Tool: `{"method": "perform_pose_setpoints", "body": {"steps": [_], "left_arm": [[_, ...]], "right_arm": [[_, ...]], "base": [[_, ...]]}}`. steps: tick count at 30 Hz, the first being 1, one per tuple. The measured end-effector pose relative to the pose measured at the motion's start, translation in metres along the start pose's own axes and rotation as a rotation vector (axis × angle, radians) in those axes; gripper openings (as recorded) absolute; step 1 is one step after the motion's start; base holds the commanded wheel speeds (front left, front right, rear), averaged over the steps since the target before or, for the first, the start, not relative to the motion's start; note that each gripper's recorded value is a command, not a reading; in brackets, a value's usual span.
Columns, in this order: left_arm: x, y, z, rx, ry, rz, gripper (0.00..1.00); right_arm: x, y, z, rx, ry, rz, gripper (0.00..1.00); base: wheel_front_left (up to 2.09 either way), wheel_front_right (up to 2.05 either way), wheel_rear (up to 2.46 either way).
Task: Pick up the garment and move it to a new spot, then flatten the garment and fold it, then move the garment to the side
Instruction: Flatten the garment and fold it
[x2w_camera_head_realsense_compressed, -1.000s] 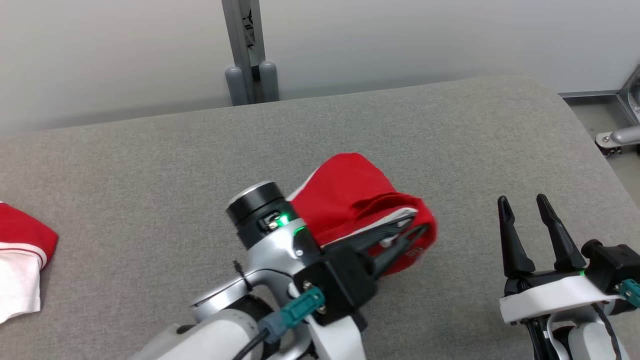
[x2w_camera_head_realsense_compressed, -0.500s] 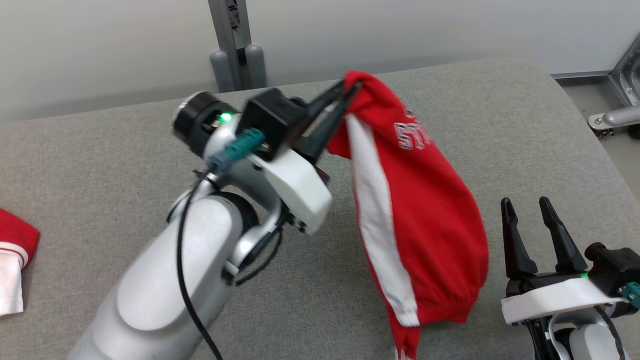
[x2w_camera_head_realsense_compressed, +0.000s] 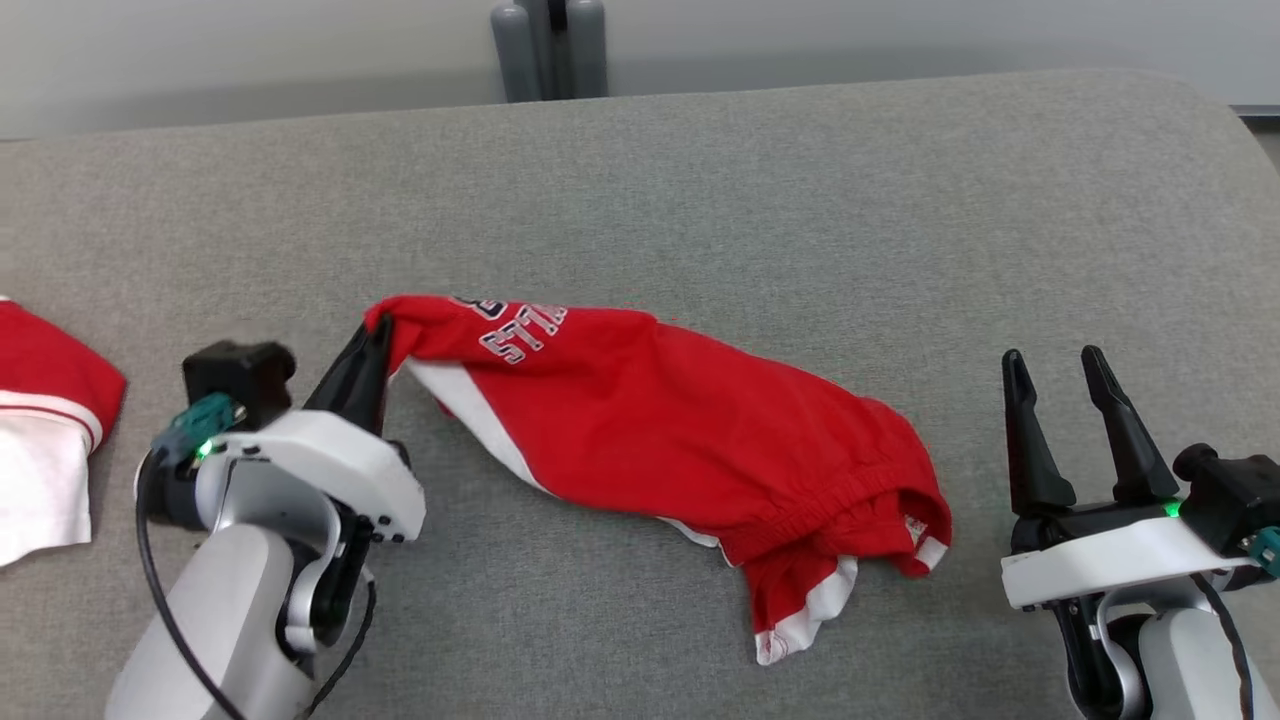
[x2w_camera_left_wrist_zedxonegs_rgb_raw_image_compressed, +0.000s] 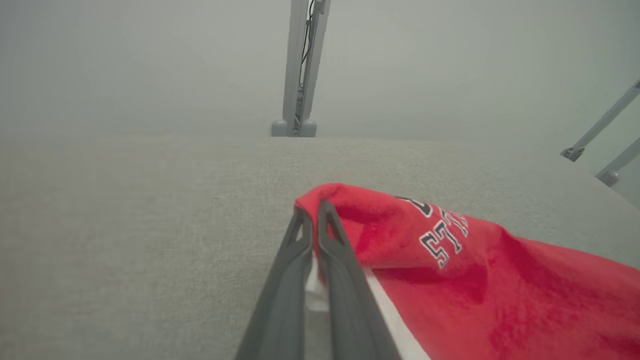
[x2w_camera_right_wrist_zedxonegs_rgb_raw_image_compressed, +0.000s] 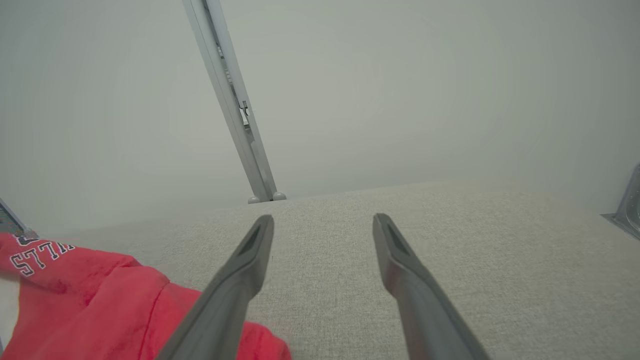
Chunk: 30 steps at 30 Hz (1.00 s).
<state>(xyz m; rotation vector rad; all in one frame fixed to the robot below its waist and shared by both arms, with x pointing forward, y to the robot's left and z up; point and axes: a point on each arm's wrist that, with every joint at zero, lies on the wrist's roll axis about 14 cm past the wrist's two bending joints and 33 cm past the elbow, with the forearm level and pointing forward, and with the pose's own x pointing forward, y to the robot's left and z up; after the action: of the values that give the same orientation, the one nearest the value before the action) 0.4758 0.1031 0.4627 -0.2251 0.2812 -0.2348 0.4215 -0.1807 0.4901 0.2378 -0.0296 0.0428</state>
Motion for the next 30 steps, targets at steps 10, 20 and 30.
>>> {"method": "perform_pose_setpoints", "body": {"steps": [10, 20, 30], "left_arm": [[-0.06, 0.043, -0.043, -0.102, 0.044, 0.172, 0.0], [-0.056, 0.04, -0.028, -0.095, -0.006, 0.152, 1.0], [-0.04, 0.055, 0.011, 0.02, -0.157, 0.179, 1.0]], "right_arm": [[0.015, 0.017, -0.006, -0.005, 0.016, 0.053, 1.0], [0.017, 0.022, 0.0, -0.015, 0.008, 0.067, 1.0], [0.006, 0.015, 0.021, -0.026, -0.047, 0.047, 1.0]], "base": [[0.0, 0.0, 0.0], [0.0, 0.0, 0.0], [0.0, 0.0, 0.0]]}}
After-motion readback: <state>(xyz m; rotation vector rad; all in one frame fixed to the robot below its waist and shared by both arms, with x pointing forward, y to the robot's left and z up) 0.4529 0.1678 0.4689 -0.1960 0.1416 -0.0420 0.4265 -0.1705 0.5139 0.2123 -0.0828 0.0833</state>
